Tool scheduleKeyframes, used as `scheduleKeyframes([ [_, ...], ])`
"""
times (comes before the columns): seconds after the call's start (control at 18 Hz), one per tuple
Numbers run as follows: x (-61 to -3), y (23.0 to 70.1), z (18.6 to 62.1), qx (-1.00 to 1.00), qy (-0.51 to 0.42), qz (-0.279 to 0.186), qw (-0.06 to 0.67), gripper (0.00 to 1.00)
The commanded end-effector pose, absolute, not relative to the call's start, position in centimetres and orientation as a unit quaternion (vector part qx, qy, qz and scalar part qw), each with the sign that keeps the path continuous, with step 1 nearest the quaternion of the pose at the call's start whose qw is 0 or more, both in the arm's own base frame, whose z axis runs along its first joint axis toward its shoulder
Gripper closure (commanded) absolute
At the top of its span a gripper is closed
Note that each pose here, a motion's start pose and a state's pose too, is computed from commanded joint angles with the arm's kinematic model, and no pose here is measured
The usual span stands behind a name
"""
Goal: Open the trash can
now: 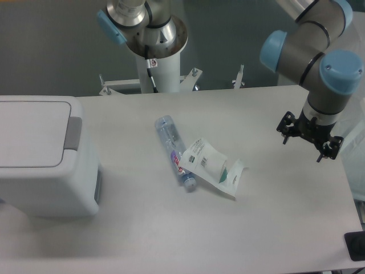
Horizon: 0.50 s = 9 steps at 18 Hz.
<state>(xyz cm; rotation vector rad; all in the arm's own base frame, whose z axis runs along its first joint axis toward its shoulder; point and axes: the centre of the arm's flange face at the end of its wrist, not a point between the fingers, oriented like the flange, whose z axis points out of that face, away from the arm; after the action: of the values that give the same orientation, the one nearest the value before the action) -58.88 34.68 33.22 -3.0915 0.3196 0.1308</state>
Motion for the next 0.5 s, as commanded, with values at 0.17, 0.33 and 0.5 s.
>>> scheduleKeyframes([
  [0.17, -58.80, 34.78, 33.32, -0.994, 0.104, 0.043, 0.016, 0.00],
  [0.33, -58.67, 35.09, 33.28, -0.995, 0.087, 0.041, 0.019, 0.00],
  [0.5, -58.42, 35.45, 33.17, -0.998, 0.022, 0.030, 0.045, 0.00],
])
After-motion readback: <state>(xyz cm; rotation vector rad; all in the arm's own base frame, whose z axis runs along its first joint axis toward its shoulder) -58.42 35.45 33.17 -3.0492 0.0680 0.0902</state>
